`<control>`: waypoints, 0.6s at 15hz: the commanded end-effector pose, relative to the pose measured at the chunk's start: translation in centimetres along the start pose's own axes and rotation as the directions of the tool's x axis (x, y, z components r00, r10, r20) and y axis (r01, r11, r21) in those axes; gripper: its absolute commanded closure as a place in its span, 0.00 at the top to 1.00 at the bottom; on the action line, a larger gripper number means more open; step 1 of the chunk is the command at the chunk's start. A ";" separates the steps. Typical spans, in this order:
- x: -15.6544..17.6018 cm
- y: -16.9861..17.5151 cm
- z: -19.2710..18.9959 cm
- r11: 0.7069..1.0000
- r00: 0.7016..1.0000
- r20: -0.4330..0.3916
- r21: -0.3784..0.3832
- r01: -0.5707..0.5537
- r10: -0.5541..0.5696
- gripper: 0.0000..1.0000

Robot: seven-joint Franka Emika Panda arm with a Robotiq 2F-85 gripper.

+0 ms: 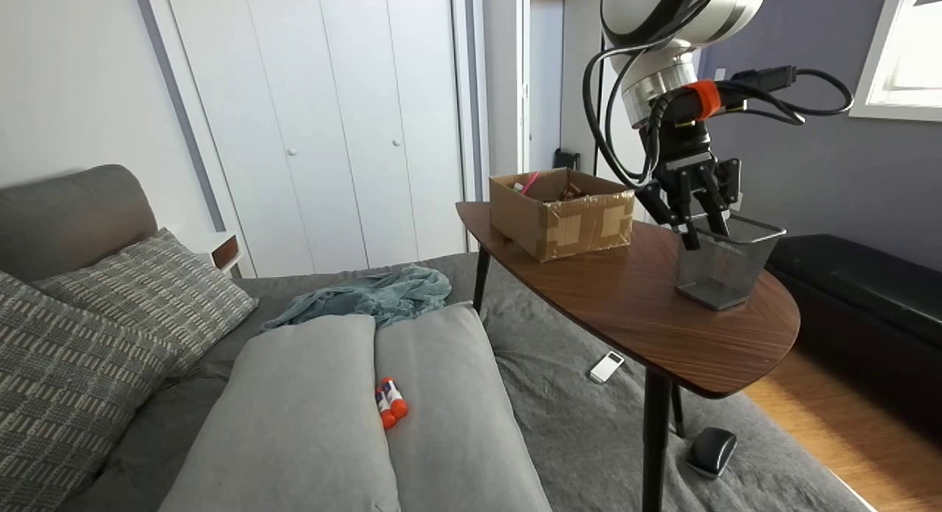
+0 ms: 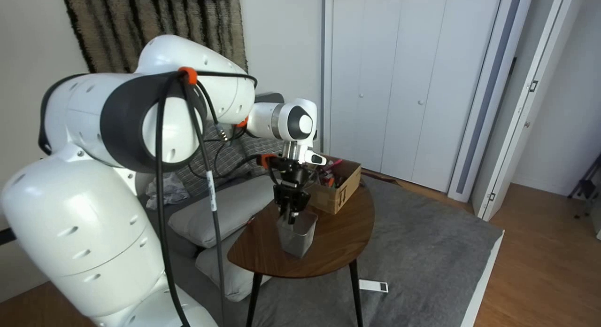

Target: Place the basket upright

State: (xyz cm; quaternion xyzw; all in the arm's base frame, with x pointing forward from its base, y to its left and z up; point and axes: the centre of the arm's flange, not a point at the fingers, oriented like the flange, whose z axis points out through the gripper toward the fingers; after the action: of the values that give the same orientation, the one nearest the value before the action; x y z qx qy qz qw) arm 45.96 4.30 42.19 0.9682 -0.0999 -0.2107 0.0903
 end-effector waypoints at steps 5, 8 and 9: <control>-2.8 1.3 -4.8 0.991 0.995 -0.092 -0.130 -0.036 0.024 1.00; -5.1 3.1 -7.8 0.996 0.991 -0.130 -0.078 -0.042 0.032 1.00; -6.3 4.1 -8.9 0.999 0.988 -0.151 -0.044 -0.028 0.021 1.00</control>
State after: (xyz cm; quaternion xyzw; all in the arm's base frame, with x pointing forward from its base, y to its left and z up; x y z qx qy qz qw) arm 45.33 3.95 48.75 0.9707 -0.0995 -0.1640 0.1446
